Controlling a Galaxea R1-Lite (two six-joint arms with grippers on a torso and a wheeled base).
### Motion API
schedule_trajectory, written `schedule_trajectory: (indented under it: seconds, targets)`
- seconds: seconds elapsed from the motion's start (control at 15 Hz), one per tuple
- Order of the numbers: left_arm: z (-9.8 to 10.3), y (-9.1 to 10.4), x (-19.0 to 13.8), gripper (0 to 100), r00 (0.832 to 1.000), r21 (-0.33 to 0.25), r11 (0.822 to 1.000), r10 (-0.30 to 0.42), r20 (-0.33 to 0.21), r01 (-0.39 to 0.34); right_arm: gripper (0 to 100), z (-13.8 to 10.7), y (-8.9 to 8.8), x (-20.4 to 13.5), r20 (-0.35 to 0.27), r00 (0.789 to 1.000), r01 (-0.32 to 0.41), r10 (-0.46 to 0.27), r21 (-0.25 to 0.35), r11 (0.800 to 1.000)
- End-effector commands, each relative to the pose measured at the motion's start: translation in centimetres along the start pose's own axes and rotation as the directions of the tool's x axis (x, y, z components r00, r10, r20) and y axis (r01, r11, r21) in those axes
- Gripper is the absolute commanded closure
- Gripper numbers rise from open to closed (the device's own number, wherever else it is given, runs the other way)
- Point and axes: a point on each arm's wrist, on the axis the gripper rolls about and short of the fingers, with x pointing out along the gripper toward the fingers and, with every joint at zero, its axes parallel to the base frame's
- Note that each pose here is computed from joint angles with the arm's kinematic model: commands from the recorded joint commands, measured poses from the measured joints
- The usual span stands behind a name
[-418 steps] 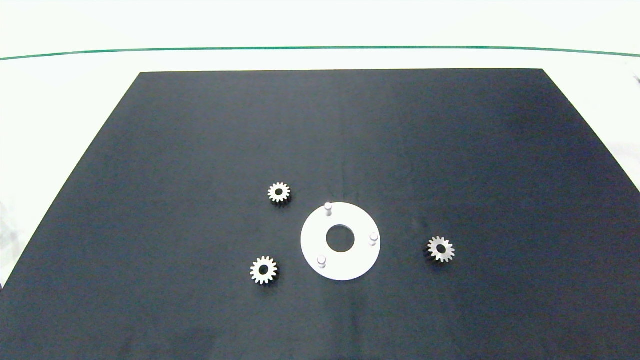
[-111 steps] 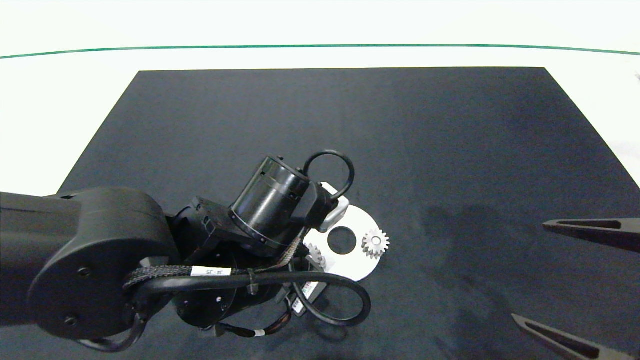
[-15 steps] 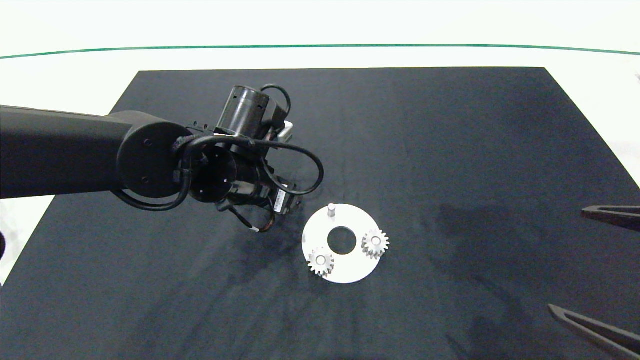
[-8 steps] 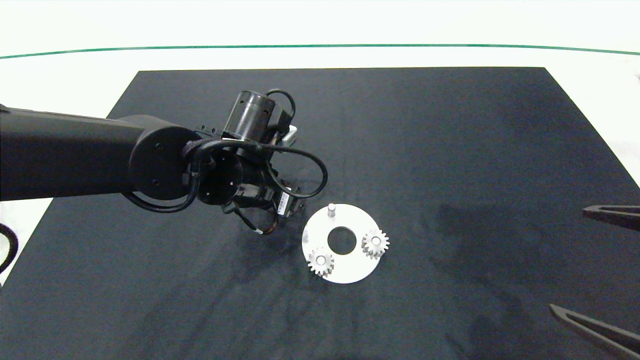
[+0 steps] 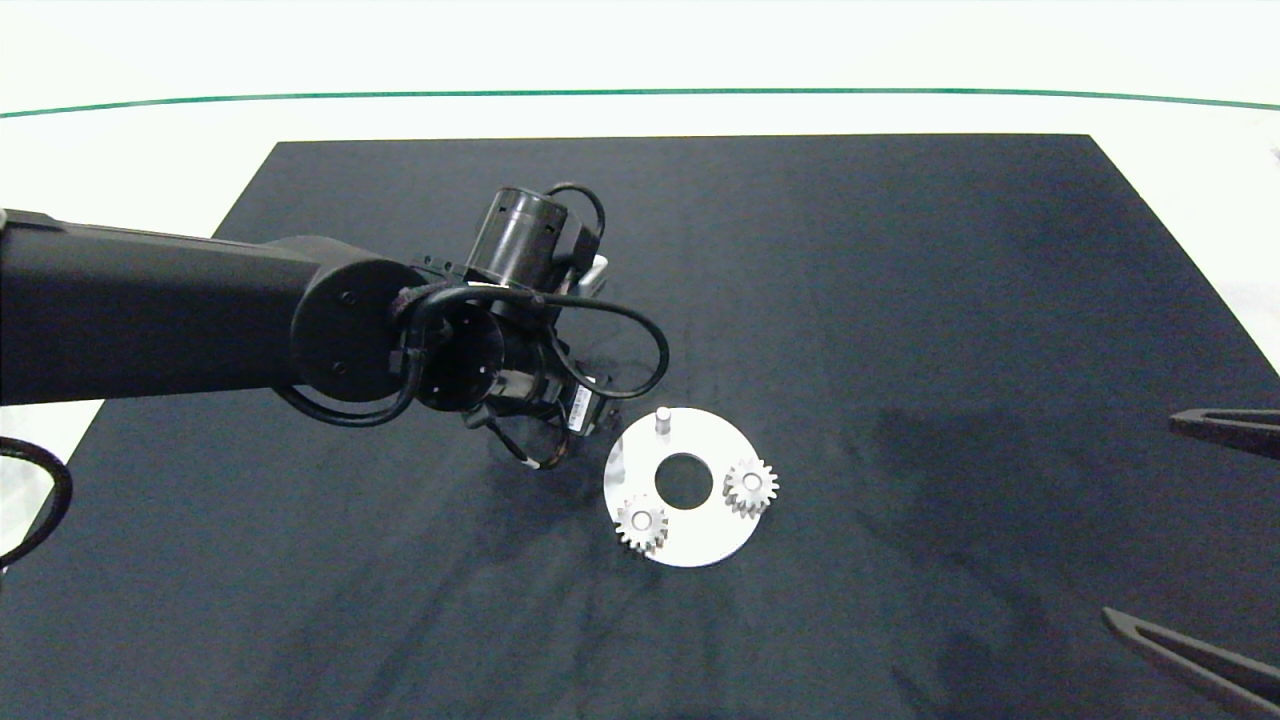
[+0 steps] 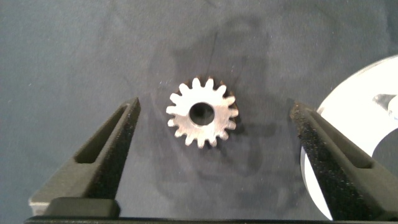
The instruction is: Install three planetary gears onto the carrier pins
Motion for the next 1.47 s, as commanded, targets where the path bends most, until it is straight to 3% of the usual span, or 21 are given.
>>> schedule_trajectory:
  seconds: [0.07, 1.47]
  targets:
    - [0.20, -0.20, 0.51, 10, 1.000, 0.002, 1.000, 0.002, -0.004, -0.002, 0, -0.01, 0.00, -0.01, 0.000, 1.000, 0.001, -0.001, -0.004, 1.000]
    - [0.23, -0.44, 0.66, 52, 1.000, -0.024, 1.000, -0.002, -0.019, 0.002, 0, 0.07, -0.05, -0.37, 0.014, 1.000, 0.007, -0.007, -0.005, 1.000]
